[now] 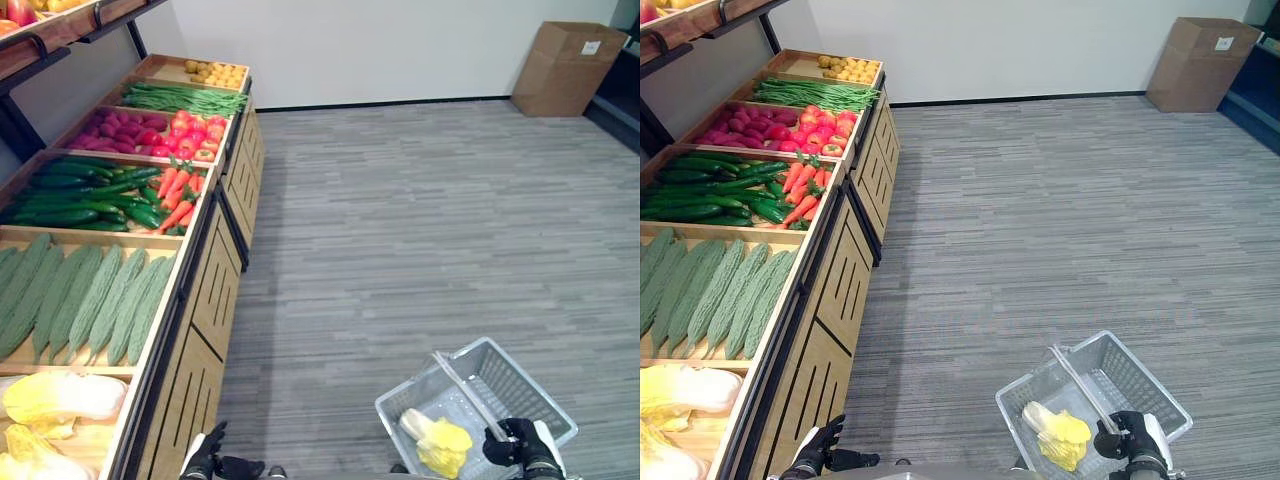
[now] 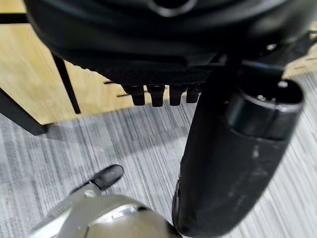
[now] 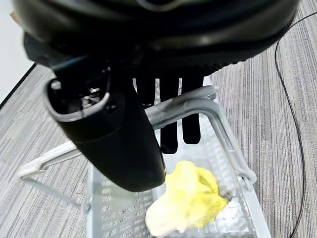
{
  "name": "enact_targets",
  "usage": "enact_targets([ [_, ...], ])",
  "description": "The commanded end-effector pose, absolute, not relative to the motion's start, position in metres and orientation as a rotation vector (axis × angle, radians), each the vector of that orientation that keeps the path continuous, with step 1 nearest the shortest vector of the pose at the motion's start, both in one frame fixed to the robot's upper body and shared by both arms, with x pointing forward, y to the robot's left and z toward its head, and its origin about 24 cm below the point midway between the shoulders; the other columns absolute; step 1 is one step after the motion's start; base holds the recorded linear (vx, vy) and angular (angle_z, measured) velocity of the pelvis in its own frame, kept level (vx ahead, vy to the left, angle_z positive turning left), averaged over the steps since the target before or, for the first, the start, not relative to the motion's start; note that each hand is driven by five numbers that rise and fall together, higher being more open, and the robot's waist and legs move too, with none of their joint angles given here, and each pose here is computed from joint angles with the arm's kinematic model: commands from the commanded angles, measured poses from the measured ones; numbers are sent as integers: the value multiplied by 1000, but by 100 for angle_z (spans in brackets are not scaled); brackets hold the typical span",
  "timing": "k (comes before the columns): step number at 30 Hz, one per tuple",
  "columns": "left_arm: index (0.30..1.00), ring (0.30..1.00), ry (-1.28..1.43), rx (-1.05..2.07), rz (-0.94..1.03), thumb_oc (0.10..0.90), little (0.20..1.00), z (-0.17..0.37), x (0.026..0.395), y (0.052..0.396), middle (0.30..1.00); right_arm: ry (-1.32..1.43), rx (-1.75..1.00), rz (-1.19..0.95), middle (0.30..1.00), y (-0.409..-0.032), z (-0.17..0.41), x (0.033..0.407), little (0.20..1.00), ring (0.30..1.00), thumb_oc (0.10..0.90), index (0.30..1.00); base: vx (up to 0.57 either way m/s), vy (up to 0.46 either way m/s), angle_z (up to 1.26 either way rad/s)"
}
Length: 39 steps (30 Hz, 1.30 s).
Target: Get the vegetables into the basket
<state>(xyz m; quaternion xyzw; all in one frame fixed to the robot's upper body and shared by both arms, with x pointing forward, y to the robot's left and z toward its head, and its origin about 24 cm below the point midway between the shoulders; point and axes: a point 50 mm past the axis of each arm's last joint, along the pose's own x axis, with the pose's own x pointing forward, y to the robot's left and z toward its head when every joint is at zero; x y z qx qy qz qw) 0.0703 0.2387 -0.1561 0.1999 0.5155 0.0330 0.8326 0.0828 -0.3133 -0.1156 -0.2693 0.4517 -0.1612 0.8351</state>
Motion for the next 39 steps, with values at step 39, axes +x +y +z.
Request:
enact_targets([
  [39,1000,1000,1033,550,225,900,1000,-142,104,268,1000,762,-486,-407,300,-301,-103,151,300,300,400,300,71,30,7],
])
